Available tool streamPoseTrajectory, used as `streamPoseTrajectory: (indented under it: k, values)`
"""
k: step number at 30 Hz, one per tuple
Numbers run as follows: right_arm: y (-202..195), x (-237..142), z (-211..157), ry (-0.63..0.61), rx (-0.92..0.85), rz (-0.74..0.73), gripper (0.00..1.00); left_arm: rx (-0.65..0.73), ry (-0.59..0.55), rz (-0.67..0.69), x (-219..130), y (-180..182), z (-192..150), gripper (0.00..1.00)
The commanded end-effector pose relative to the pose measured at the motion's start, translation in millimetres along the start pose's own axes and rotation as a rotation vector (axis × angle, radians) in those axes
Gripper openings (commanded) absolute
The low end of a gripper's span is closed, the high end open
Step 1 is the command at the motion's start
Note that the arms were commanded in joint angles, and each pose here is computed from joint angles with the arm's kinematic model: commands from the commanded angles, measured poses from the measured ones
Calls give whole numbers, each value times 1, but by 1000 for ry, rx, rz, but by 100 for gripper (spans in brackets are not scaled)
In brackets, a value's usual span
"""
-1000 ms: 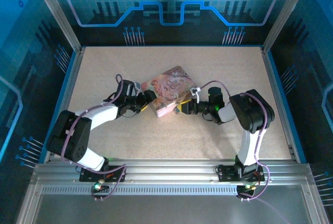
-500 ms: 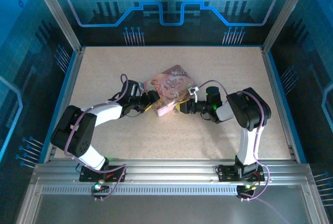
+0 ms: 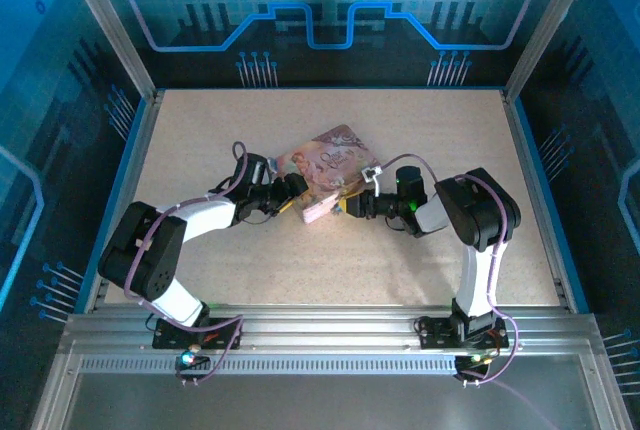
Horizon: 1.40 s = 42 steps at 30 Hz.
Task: Unlock the padlock with the key
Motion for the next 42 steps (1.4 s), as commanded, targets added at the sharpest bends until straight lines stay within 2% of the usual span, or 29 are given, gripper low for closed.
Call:
streamPoseTrajectory:
  k: [1, 27, 42]
  values:
    - [10, -2, 3, -5, -46, 30, 33, 1, 13, 7, 5, -2, -3, 73]
    - [6, -2, 7, -9, -12, -21, 2, 4, 11, 7, 4, -3, -3, 72]
    - [4, -12, 5, -31, 22, -61, 1, -2, 6, 33, 3, 6, -6, 72]
Point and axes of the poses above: each hand's point on the last joint's axis, 136 mm out from that joint toward the fingers, its own x axis out along the fingers, its own y axis along the line the jaws close on, z = x × y, the point moved 5 cm from there along -x, back along the fingers, and after that the axes turned 3 degrees about -x, right-handed, at the moved point
